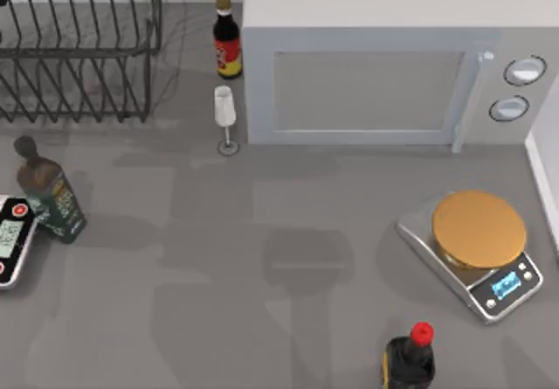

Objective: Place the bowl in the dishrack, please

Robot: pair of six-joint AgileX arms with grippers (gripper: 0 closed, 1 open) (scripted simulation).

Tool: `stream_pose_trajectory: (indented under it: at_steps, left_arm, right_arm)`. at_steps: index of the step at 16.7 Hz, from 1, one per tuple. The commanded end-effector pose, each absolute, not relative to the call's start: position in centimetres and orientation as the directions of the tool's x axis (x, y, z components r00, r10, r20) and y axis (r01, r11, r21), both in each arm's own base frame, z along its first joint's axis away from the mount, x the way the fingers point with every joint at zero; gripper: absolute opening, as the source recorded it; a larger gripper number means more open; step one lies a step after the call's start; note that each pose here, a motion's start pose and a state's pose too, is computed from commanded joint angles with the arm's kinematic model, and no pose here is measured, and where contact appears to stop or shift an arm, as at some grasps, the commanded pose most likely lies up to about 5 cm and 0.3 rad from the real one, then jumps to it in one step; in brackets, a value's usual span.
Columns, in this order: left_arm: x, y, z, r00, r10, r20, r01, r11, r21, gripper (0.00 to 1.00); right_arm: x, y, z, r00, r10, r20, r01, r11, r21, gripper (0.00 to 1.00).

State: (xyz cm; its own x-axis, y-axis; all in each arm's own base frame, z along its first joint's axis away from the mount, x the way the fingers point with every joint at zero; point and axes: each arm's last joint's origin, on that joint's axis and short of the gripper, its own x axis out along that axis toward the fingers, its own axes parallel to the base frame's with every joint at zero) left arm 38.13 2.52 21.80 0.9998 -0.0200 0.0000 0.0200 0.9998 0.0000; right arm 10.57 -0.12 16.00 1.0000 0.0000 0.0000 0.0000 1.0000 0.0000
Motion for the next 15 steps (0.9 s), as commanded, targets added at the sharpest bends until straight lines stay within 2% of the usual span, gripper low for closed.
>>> stream_pose_trajectory:
  at_steps: [9,15]
  left_arm:
    - [38.13,2.52,21.8,1.0,-0.02,0.0,0.02,1.0,0.0,0.98]
    - [38.13,2.52,21.8,1.0,-0.02,0.0,0.02,1.0,0.0,1.0]
  right_arm:
    - [10.57,-0.12,16.0,1.0,0.0,0.0,0.0,1.0,0.0,1.0]
    - [10.57,-0.12,16.0,1.0,0.0,0.0,0.0,1.0,0.0,1.0]
